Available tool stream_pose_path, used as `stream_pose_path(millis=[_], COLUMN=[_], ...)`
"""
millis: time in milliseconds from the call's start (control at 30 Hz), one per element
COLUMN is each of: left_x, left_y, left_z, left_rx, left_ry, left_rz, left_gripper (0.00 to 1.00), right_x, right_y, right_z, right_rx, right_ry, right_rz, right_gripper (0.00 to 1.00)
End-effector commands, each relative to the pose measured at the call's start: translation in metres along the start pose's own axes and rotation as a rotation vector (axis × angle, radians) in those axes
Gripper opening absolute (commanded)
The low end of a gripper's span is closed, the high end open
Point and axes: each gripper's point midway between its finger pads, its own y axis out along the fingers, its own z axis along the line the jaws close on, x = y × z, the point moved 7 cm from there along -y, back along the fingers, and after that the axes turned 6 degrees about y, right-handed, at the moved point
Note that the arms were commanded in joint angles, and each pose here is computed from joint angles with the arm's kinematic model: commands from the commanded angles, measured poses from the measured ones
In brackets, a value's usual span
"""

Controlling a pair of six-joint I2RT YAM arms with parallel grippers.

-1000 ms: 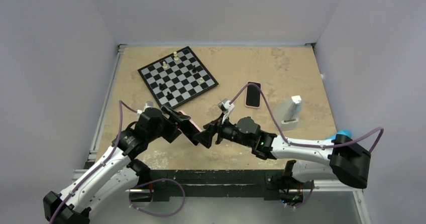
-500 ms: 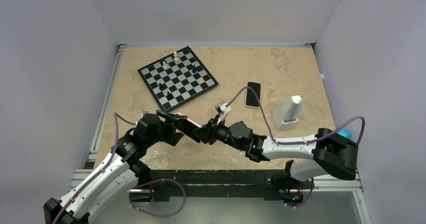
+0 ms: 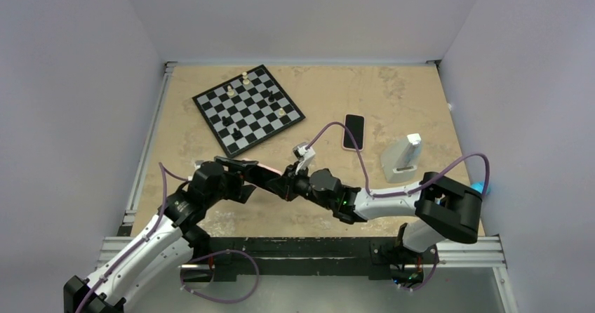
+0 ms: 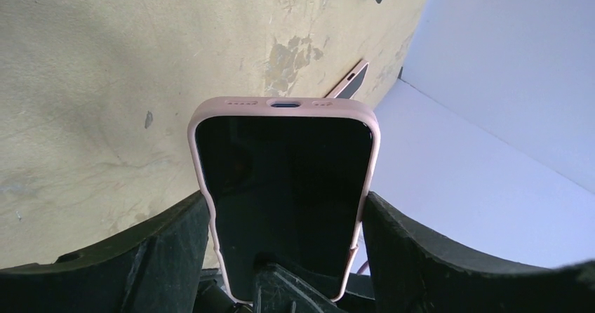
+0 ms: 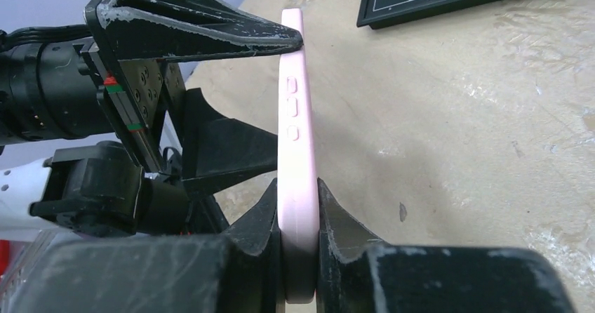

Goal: Take the phone out of the phone case
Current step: Adjust the phone.

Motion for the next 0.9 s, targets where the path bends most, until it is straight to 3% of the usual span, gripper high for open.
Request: stream_pose_path(millis=[0, 33, 100, 133, 333, 467, 667, 867], left_x=[-0.007, -0.006, -0.007, -0.005, 0.009, 0.005, -0.014, -0.041], left_y=[-0.013, -0.014, -0.019, -0.02, -0.035, -0.045, -0.056, -0.048], left_z=[-0.032, -0.027, -0.02, -0.015, -0.002, -0.023, -0.065, -0.076], left_rx=[-0.173, -0.138, -0.076, -0.051, -0.023, -0.18, -0.292, -0.465], left_ry=[0.054, 0.104, 0.213, 0.267, 0.541, 0.93, 1.319, 1.44], left_rz=[0.039, 0.031, 0.031, 0.021, -0.064, -0.043, 0.133, 0.387], left_gripper=[0.31, 0.59, 0.94, 1.0, 1.0, 1.0, 1.0, 1.0], right_x=[0.017, 0.018, 0.026, 0.029, 0.056, 0.072, 0.076, 0.07], right_y=[0.008, 0.006, 0.002, -0.001, -0.021, -0.037, -0.056, -0.07], right_z=[0.022, 0.019, 0.016, 0.012, -0.033, -0.045, -0.033, -0.01], right_rx=[0.037, 0.013, -0.031, -0.06, -0.106, -0.088, 0.051, 0.302], right_ry=[0.002, -0.03, -0.102, -0.124, -0.167, -0.251, -0.212, -0.239], right_rz=[-0.036, -0.032, -0.021, -0.011, 0.102, 0.228, 0.46, 0.588], right_gripper=[0.0, 0.0, 0.0, 0.0, 0.0, 0.0, 0.0, 0.0])
